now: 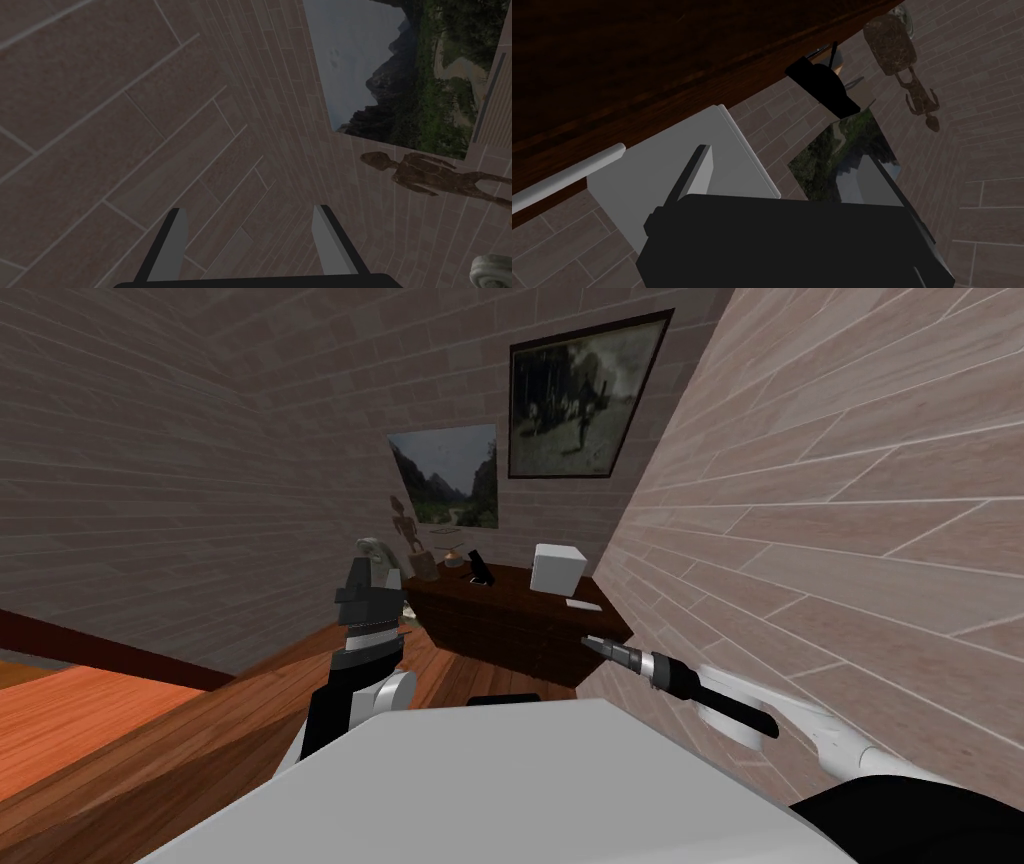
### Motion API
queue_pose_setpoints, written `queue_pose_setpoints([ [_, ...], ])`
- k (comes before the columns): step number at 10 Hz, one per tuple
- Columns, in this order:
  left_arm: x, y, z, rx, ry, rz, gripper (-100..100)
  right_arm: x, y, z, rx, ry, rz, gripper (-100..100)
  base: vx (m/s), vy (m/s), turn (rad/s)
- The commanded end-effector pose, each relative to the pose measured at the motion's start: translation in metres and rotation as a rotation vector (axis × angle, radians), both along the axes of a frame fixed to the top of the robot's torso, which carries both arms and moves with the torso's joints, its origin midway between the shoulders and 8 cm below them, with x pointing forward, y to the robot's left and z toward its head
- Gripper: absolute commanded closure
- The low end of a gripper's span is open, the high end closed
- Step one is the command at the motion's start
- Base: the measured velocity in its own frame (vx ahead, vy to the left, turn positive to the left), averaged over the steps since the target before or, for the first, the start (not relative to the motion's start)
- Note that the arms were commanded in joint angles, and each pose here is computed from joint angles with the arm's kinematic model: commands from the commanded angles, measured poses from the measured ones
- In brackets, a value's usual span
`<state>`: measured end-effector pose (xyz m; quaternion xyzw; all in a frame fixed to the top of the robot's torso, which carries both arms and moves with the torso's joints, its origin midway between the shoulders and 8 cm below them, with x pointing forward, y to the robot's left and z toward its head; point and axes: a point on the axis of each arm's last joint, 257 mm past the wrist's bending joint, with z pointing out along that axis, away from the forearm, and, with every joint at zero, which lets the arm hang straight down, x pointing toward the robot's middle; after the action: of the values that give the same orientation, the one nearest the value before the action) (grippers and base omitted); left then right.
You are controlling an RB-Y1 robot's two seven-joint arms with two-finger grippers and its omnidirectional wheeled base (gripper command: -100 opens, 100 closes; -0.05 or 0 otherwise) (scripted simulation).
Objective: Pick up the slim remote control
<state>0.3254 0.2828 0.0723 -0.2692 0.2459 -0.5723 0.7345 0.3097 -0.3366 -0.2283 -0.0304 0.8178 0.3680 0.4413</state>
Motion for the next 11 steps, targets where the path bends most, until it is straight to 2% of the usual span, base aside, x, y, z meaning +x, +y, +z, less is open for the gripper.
queue_pose_setpoints([
  [1, 0.000, 0.000, 0.000, 0.000, 0.000, 0.000, 0, -0.010, -0.022, -0.016, -0.076, 0.045, 0.008, -100, -0.003, 0.013, 0.287],
  [2, 0.000, 0.000, 0.000, 0.000, 0.000, 0.000, 0, -0.009, -0.024, -0.015, -0.102, 0.051, 0.027, -100, 0.000, 0.004, 0.148],
  [3, 0.000, 0.000, 0.000, 0.000, 0.000, 0.000, 0, -0.018, -0.044, -0.028, -0.162, 0.089, 0.028, -100, 0.005, 0.008, 0.276],
  [4, 0.000, 0.000, 0.000, 0.000, 0.000, 0.000, 0, -0.018, -0.047, -0.026, -0.186, 0.094, 0.045, -100, 0.007, -0.001, 0.170],
  [5, 0.000, 0.000, 0.000, 0.000, 0.000, 0.000, 0, -0.027, -0.067, -0.038, -0.251, 0.133, 0.051, -100, 0.012, 0.000, 0.294],
  [6, 0.000, 0.000, 0.000, 0.000, 0.000, 0.000, 0, -0.027, -0.070, -0.037, -0.270, 0.137, 0.064, -100, 0.013, -0.008, 0.164],
  [7, 0.000, 0.000, 0.000, 0.000, 0.000, 0.000, 0, -0.037, -0.091, -0.047, -0.336, 0.175, 0.072, -100, 0.016, -0.007, 0.298],
  [8, 0.000, 0.000, 0.000, 0.000, 0.000, 0.000, 0, -0.036, -0.093, -0.045, -0.352, 0.178, 0.084, -100, 0.014, -0.016, 0.156],
  [9, 0.000, 0.000, 0.000, 0.000, 0.000, 0.000, 0, -0.048, -0.115, -0.054, -0.414, 0.216, 0.090, -100, 0.016, -0.015, 0.315],
  [10, 0.000, 0.000, 0.000, 0.000, 0.000, 0.000, 0, -0.046, -0.117, -0.051, -0.433, 0.219, 0.104, -100, 0.014, -0.024, 0.157],
  [11, 0.000, 0.000, 0.000, 0.000, 0.000, 0.000, 0, -0.058, -0.139, -0.058, -0.500, 0.258, 0.116, -100, 0.018, -0.024, 0.289],
])
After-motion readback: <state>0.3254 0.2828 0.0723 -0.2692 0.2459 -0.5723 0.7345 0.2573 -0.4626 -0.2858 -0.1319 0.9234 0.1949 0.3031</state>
